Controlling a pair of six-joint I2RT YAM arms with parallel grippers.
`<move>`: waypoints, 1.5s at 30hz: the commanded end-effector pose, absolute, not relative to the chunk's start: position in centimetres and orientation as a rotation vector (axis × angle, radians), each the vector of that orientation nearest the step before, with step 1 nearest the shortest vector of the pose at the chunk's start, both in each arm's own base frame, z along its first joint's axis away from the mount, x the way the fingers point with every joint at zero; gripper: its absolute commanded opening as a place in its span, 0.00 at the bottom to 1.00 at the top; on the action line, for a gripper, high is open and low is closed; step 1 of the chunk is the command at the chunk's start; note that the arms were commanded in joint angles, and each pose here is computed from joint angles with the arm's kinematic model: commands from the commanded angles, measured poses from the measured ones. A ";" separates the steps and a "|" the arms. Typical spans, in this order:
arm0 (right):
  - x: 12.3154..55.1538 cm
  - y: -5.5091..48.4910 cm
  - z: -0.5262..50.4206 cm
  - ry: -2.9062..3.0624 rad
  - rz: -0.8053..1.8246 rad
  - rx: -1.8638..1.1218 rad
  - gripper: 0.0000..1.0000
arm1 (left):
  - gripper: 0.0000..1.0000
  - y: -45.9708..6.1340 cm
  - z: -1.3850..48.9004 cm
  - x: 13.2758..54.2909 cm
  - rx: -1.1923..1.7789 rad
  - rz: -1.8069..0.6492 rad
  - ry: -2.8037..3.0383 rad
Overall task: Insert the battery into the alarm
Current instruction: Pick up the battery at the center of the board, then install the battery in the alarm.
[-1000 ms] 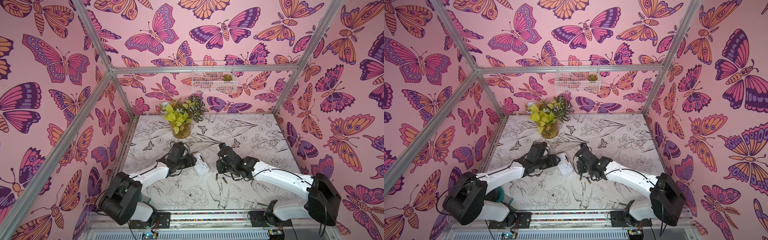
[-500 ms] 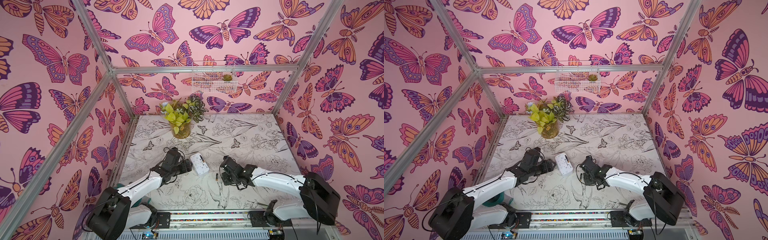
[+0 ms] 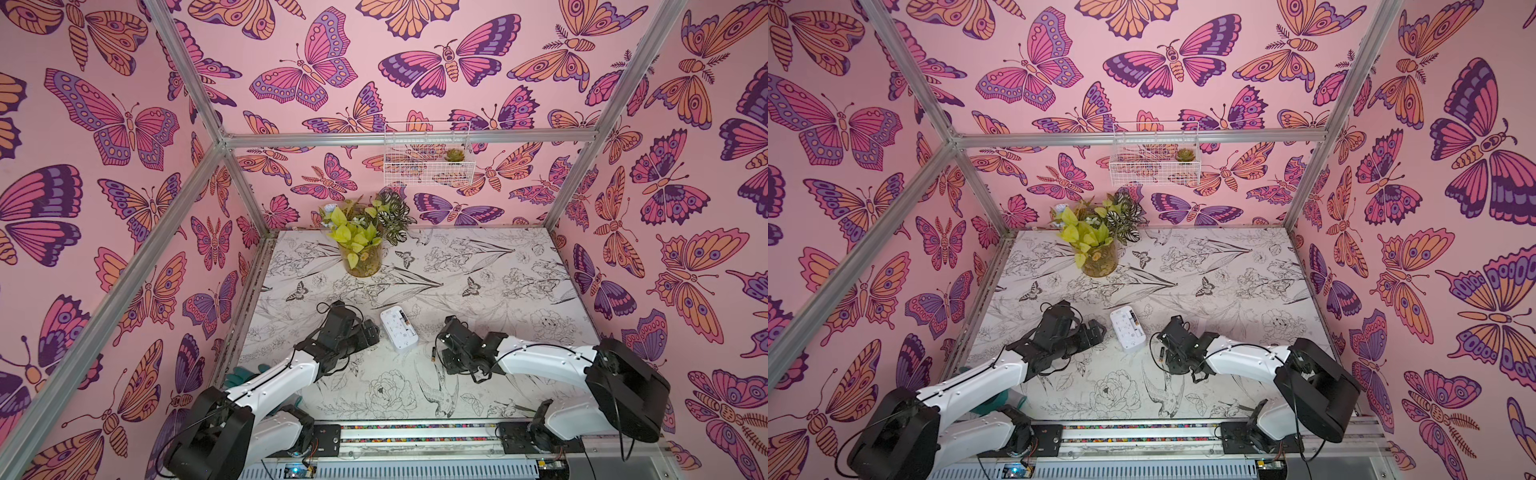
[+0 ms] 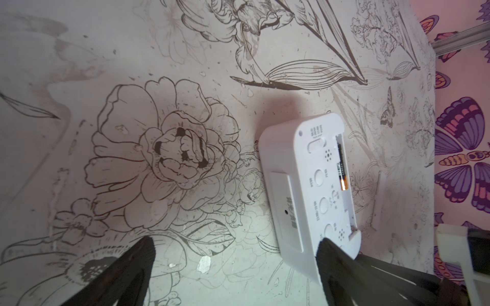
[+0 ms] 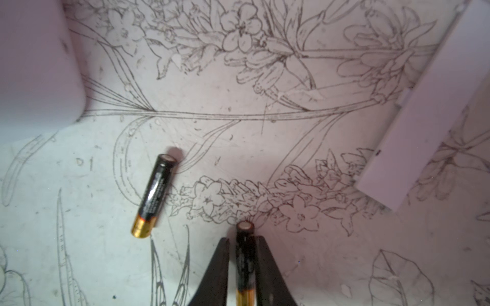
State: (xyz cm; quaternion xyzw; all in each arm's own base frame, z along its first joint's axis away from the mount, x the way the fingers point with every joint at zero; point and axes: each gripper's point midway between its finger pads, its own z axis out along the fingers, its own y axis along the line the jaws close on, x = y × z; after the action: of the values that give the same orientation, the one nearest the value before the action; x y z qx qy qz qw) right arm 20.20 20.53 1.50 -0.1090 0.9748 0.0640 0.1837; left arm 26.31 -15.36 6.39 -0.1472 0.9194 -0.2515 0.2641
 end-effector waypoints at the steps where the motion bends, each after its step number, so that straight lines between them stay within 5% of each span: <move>1: 18.5 20.0 -0.2 2.826 0.134 -0.314 0.18 | 1.00 -14.2 5.9 25.9 -0.435 -0.650 2.482; 13: 16.9 19.4 -0.3 2.836 0.118 -0.292 0.23 | 0.99 -14.8 6.5 26.2 -0.435 -0.750 2.458; 26: 17.4 20.3 1.3 2.776 0.096 -0.368 0.05 | 0.96 -15.2 6.6 26.7 -0.406 -0.746 2.477; 38: 22.6 28.4 10.2 2.639 0.391 -0.594 0.04 | 0.90 -18.8 7.9 27.5 -0.238 -0.926 2.512; 45: 24.1 31.5 9.6 2.683 0.372 -0.697 0.03 | 0.84 -19.6 6.9 28.0 -0.214 -0.938 2.544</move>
State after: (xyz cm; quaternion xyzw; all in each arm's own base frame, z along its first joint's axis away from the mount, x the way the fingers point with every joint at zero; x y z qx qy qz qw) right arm 24.92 31.93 11.25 -0.2156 0.9396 0.1567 0.2147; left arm 27.43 -18.89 6.02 -0.0949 0.9202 -0.3215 0.2019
